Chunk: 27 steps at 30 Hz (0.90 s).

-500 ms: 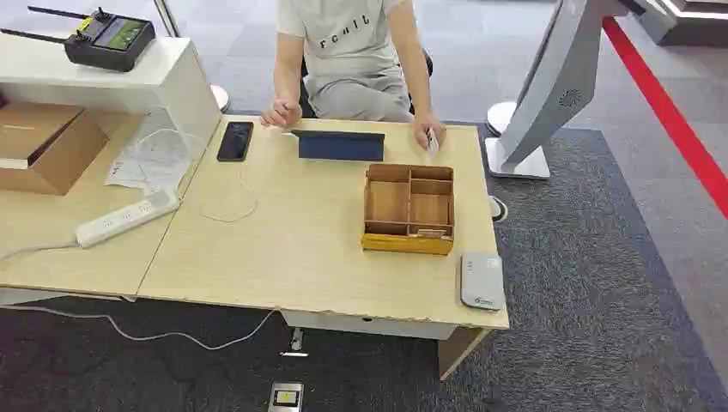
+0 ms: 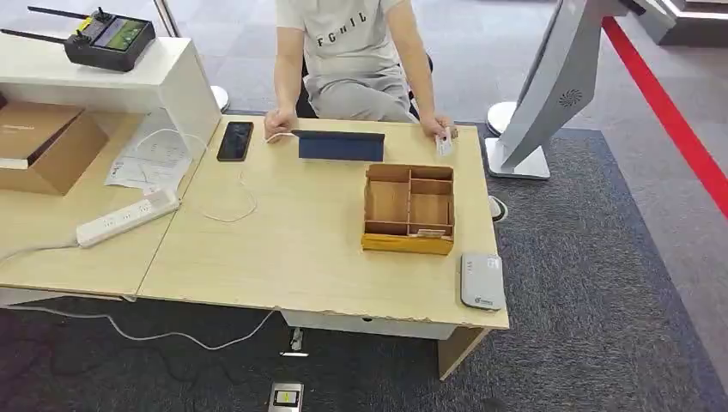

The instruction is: Pass the card to the sensor for recognition and then transmit it.

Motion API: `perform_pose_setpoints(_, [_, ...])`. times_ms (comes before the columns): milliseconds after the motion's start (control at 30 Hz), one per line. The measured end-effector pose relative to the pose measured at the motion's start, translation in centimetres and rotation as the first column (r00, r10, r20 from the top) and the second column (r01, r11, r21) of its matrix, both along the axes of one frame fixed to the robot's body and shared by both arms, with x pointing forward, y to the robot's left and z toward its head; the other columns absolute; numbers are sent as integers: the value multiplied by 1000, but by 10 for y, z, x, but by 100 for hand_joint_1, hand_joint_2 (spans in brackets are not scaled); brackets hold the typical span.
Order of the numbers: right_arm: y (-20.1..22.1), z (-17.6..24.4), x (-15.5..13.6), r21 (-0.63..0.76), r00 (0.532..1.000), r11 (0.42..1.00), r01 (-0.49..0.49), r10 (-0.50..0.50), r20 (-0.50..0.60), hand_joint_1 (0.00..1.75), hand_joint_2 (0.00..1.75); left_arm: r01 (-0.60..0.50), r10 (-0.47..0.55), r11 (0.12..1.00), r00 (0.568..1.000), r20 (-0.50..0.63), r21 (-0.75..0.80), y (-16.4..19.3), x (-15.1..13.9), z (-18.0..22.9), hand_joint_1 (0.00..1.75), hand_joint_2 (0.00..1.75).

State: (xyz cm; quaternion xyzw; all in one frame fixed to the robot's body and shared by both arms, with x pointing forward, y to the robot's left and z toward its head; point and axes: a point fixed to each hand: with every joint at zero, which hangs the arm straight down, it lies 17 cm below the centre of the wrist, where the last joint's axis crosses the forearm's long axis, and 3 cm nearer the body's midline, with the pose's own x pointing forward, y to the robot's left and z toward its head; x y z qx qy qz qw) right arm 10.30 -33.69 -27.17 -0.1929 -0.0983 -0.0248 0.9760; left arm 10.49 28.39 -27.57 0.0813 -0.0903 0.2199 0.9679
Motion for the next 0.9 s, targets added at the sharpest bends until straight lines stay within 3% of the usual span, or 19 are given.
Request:
perform_pose_setpoints(400, [-17, 3, 1, -52, 1000, 999, -11, 11, 2, 0, 175, -1, 1, 1000, 1000, -4, 2, 2, -1, 0, 0, 0])
perform_pose_setpoints(533, [-96, 23, 20, -215, 992, 976, 24, 4, 128, 0, 175, -3, 3, 1000, 1000, -2, 7, 3, -1, 0, 0, 0])
perform_pose_setpoints(633, [-184, 59, 55, -342, 971, 938, 61, 23, 237, 0, 175, -18, 19, 1000, 1000, -3, 11, 7, -1, 0, 0, 0])
perform_pose_setpoints(800, [-272, 114, 100, -456, 963, 885, 97, 33, 269, 0, 175, -22, 22, 1000, 1000, -1, -3, 11, 0, 0, 0, 0])
perform_pose_setpoints(900, [-303, 151, 127, -508, 952, 852, 126, 41, 305, 0, 175, -21, 21, 1000, 1000, 3, -2, 15, 1, 0, 0, 0])
